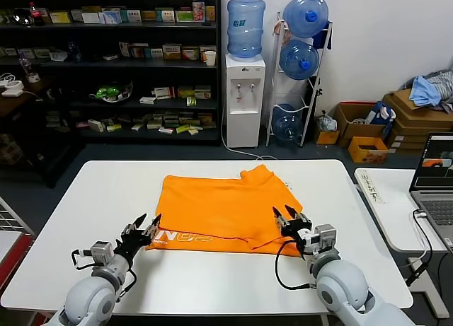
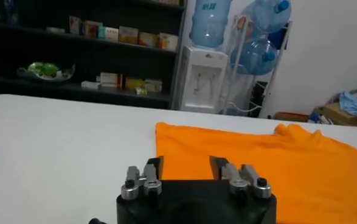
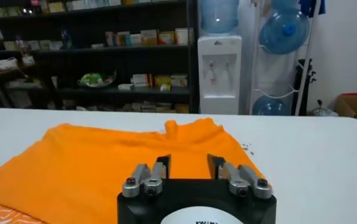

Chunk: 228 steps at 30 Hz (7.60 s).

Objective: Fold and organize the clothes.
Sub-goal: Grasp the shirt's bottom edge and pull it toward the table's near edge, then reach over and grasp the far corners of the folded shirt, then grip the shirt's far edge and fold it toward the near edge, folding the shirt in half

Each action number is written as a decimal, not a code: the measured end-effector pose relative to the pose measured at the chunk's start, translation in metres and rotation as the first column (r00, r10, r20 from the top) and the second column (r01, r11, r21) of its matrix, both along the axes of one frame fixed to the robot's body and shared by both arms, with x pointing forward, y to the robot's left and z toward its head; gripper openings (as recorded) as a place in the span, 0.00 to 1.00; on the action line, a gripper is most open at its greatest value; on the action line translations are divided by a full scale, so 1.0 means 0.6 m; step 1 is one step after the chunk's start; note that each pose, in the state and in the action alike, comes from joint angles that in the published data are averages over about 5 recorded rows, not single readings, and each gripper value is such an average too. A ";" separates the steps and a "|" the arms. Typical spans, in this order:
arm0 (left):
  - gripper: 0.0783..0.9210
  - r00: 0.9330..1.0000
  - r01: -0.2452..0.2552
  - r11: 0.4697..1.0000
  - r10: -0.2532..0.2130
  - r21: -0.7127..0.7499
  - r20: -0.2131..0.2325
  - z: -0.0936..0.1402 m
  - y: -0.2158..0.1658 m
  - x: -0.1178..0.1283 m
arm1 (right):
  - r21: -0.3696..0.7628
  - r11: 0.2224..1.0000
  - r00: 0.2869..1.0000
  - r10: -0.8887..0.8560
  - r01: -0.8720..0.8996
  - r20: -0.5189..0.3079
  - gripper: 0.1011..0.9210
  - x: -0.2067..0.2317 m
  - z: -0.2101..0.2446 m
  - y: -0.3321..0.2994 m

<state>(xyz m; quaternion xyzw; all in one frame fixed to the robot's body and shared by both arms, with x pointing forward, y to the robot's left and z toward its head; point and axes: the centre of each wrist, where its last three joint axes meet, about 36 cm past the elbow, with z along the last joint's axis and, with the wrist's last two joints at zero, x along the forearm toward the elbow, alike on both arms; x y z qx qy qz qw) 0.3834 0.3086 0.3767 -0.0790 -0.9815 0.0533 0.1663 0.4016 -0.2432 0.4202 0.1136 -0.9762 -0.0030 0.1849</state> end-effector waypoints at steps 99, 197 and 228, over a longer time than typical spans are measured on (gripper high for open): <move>0.09 0.962 0.120 0.992 -0.110 0.027 -0.249 0.033 0.040 -0.237 | -0.147 0.988 0.954 -0.097 0.056 -0.283 0.16 -0.282 0.004 -0.046; 0.02 0.994 0.049 0.999 -0.047 0.011 -0.099 -0.051 0.000 0.223 | 0.006 0.999 0.974 -0.039 0.041 -0.223 0.03 0.304 -0.055 0.048; 0.02 0.994 0.107 0.994 -0.107 -0.002 0.031 0.023 -0.001 -0.030 | -0.014 1.000 0.985 -0.005 0.003 -0.175 0.03 -0.047 0.042 -0.007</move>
